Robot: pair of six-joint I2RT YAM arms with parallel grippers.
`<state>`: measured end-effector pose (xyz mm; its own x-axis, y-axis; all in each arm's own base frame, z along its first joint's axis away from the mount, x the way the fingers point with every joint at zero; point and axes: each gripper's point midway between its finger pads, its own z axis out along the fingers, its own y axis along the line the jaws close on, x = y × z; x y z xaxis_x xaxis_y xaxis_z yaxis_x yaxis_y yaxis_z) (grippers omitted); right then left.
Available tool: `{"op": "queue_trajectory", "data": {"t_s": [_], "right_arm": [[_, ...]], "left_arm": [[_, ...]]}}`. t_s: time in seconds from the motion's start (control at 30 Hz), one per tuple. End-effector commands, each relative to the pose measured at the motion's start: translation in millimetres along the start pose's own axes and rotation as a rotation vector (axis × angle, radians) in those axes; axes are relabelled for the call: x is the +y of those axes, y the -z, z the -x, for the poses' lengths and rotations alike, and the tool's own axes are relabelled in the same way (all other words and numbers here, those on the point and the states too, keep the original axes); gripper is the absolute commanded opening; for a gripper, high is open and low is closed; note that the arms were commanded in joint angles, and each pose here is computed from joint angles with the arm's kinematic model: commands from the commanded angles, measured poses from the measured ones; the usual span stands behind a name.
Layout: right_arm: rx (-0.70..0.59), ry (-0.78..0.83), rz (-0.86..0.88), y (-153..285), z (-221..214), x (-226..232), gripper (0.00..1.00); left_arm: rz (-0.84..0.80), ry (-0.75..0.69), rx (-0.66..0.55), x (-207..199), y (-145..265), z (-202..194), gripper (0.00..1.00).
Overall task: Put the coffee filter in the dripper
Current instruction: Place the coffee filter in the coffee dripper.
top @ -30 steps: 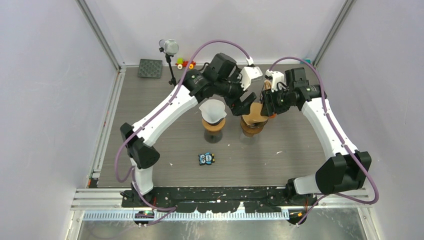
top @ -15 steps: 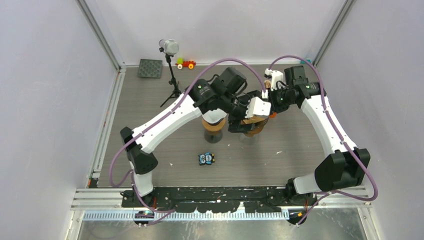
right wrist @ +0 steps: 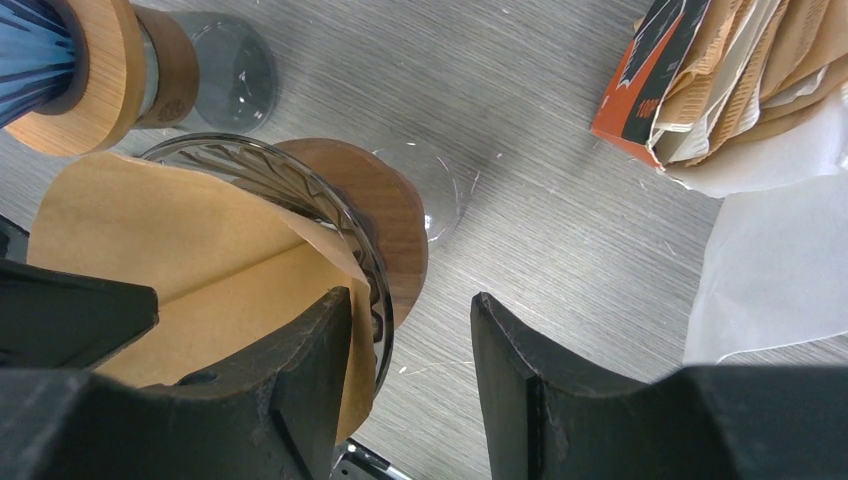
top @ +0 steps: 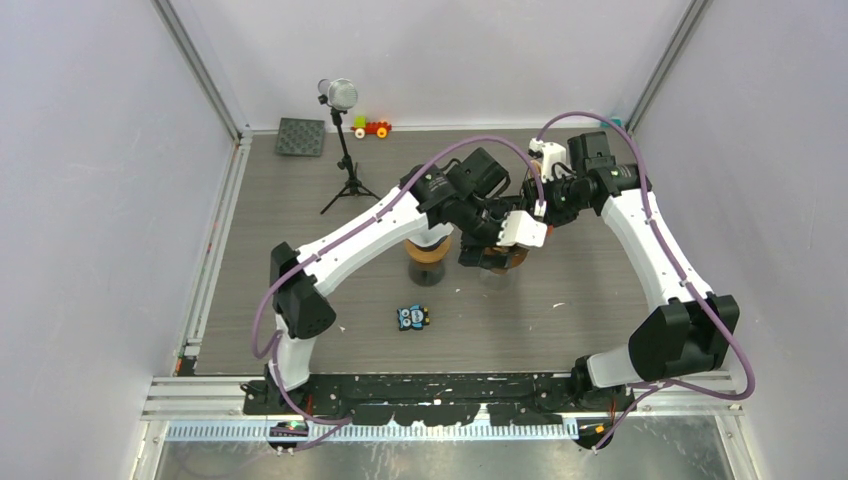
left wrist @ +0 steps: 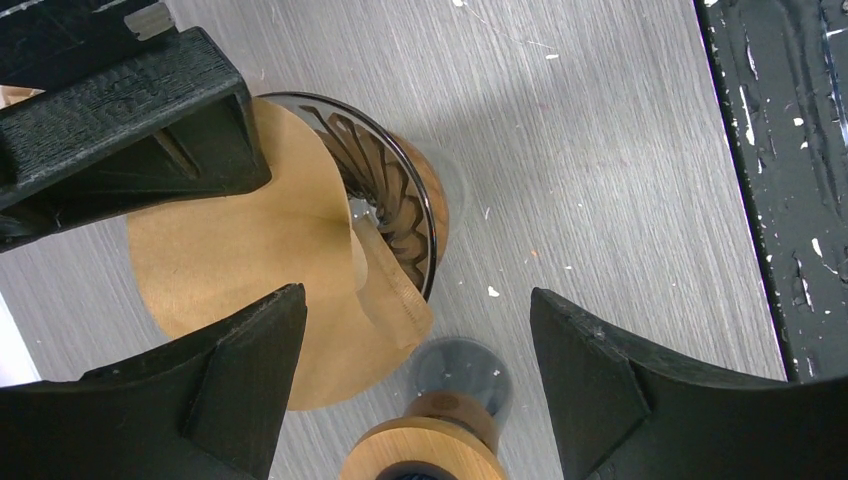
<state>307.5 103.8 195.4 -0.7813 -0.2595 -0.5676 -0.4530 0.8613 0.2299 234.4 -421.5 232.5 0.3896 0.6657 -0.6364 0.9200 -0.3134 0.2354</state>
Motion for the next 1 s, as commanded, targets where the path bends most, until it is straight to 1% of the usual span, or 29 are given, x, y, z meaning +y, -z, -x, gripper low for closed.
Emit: {"op": "queue_trajectory", "data": {"t_s": [0.0,0.13,0.67,0.97], "right_arm": [[-0.042,0.023,0.007,9,17,3,0.52],[-0.038,0.022,0.008,9,18,3,0.52],[-0.009,0.021,0.002,0,11,-2,0.52],[0.007,0.024,-0.006,-2,7,-5,0.52]], "left_arm": [[0.006,-0.022,-0.02,1,-3,4,0.84],[-0.016,-0.01,-0.015,-3,-12,-1,0.82],[-0.076,0.0,0.008,-16,-36,-9,0.65],[-0.082,0.003,0.03,-18,-42,-16,0.61]]}}
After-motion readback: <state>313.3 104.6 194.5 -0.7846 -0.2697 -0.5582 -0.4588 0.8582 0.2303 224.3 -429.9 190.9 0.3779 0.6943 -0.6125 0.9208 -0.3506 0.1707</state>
